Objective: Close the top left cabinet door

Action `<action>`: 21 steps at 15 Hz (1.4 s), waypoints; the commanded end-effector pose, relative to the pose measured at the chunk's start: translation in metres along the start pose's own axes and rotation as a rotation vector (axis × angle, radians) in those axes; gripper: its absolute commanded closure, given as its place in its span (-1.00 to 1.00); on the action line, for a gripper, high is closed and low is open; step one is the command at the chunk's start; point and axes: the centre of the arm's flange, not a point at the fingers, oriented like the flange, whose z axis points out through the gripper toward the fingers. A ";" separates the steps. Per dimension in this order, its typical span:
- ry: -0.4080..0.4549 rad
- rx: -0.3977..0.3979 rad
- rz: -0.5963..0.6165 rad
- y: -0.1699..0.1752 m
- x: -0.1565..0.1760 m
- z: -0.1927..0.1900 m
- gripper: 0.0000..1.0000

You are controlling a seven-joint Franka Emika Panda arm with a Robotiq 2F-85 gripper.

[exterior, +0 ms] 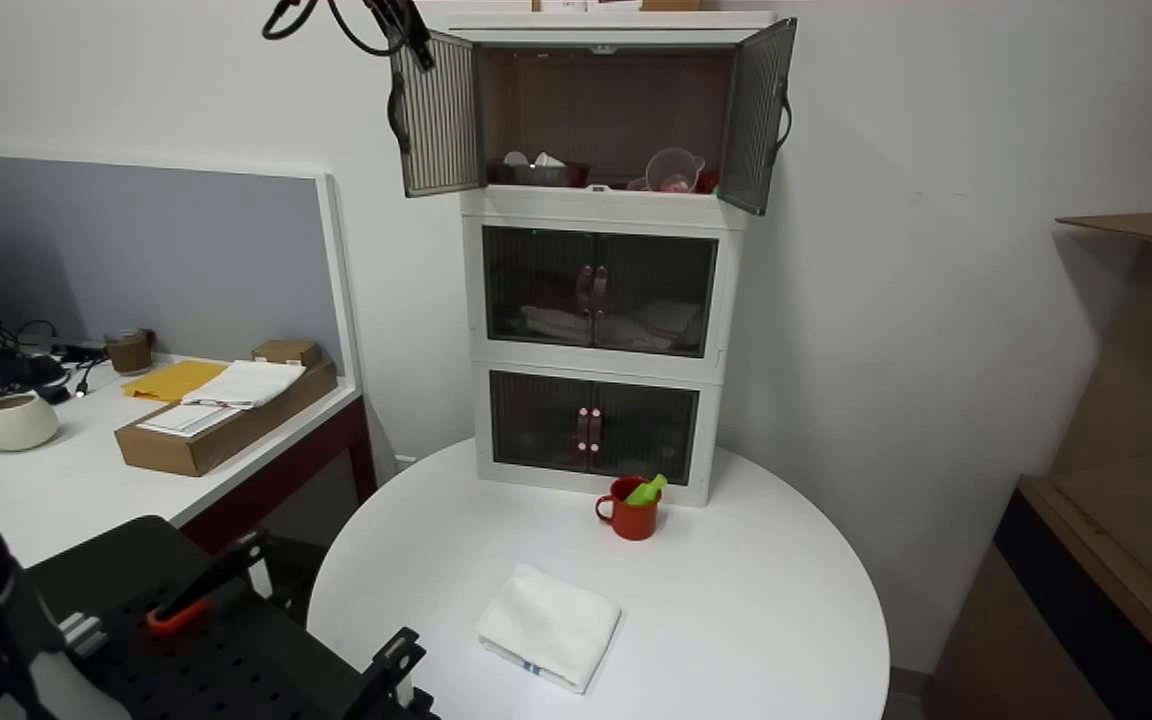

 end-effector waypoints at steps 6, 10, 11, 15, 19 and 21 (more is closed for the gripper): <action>0.164 -0.154 0.273 0.028 0.046 0.007 -1.00; 0.281 -0.117 0.456 0.043 0.059 -0.014 -1.00; 0.314 -0.106 0.494 0.044 0.061 -0.017 -1.00; 0.394 0.014 0.539 0.050 0.064 -0.011 -1.00; 0.163 0.024 0.496 0.073 0.057 0.027 -1.00; 0.064 0.028 0.472 0.086 0.052 0.056 -1.00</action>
